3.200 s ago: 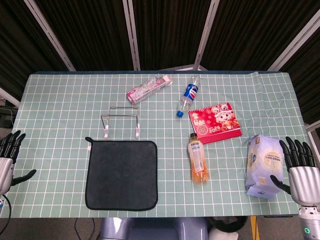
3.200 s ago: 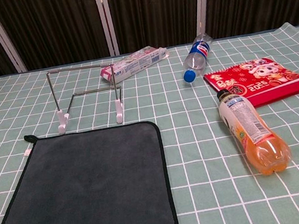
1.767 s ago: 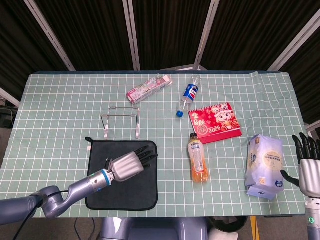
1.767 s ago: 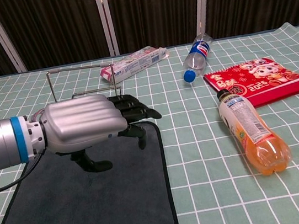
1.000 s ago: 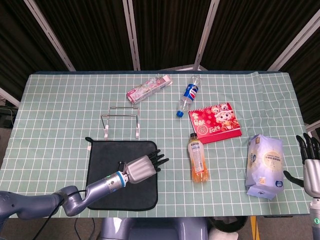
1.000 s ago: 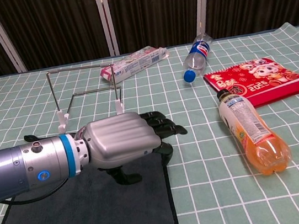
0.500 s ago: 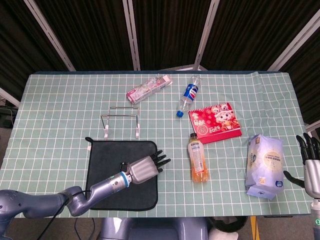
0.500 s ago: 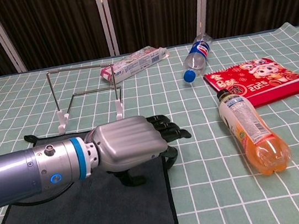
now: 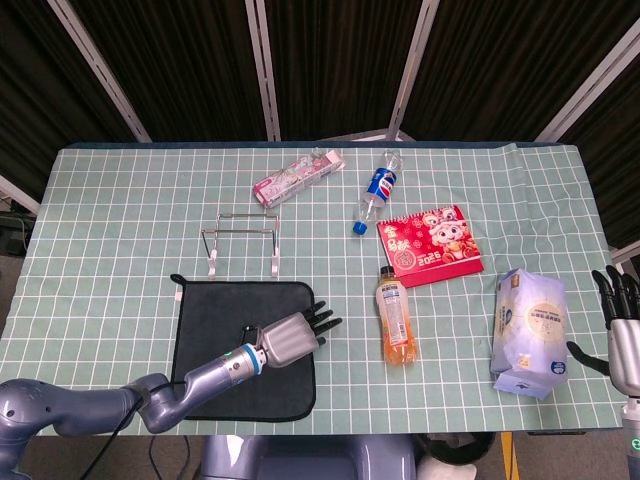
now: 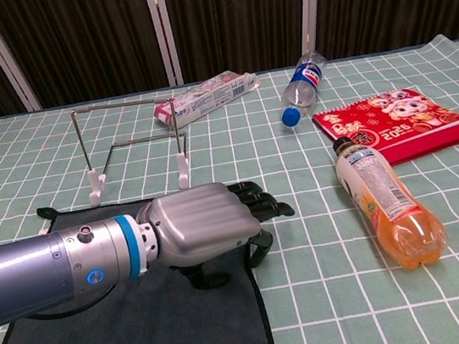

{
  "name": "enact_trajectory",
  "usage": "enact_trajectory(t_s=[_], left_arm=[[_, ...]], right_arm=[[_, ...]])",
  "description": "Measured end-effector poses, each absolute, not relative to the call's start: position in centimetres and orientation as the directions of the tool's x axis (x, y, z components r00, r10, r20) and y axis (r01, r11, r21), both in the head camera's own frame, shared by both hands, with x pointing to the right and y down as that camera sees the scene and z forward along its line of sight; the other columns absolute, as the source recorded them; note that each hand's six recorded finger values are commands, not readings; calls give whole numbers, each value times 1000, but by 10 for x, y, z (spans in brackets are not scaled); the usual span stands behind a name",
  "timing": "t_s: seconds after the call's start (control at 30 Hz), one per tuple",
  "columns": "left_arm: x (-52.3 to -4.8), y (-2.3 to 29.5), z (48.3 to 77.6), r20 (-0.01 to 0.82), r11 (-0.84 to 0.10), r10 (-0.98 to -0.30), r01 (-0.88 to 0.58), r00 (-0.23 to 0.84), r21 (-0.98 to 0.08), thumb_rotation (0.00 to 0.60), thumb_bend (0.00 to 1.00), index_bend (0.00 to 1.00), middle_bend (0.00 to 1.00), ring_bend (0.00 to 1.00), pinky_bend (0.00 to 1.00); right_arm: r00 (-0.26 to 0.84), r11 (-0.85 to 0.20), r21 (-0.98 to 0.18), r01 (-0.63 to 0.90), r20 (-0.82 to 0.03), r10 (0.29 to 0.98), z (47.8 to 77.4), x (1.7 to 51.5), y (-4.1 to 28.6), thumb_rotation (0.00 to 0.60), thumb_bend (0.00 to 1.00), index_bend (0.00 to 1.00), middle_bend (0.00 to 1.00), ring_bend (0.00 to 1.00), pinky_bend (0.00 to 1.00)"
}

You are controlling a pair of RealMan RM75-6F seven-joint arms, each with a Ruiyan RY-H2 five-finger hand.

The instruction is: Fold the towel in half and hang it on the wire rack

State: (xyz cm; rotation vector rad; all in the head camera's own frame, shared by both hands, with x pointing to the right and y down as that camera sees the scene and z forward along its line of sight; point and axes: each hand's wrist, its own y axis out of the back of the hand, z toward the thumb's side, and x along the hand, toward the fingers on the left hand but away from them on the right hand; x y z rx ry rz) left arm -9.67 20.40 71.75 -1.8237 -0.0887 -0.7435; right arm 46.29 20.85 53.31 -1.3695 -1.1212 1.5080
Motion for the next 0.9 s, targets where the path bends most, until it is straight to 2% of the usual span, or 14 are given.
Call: enact_trajectory(t_s=[0.3,0.6,0.9], left_arm=[[-99,203,719,528,-390,-296,404,796,-828,600,383,553,0,0,0],[-104,204,718,527,-395,-299,399,796,-827,600,591,601,0,0,0],[-121,201,709,513,-393,-320,381,797,-837,600,606,665,0,0,0]], right_arm=[[-101,-292,-957,7,-291,951,532,463,209,600,0,0,0,0,0],[-96,-291,-957,9,-291,952,531,462,210,600,0,0,0,0,0],[-87,-291,-957,10,-291,953,530,459,211,600,0,0,0,0,0]])
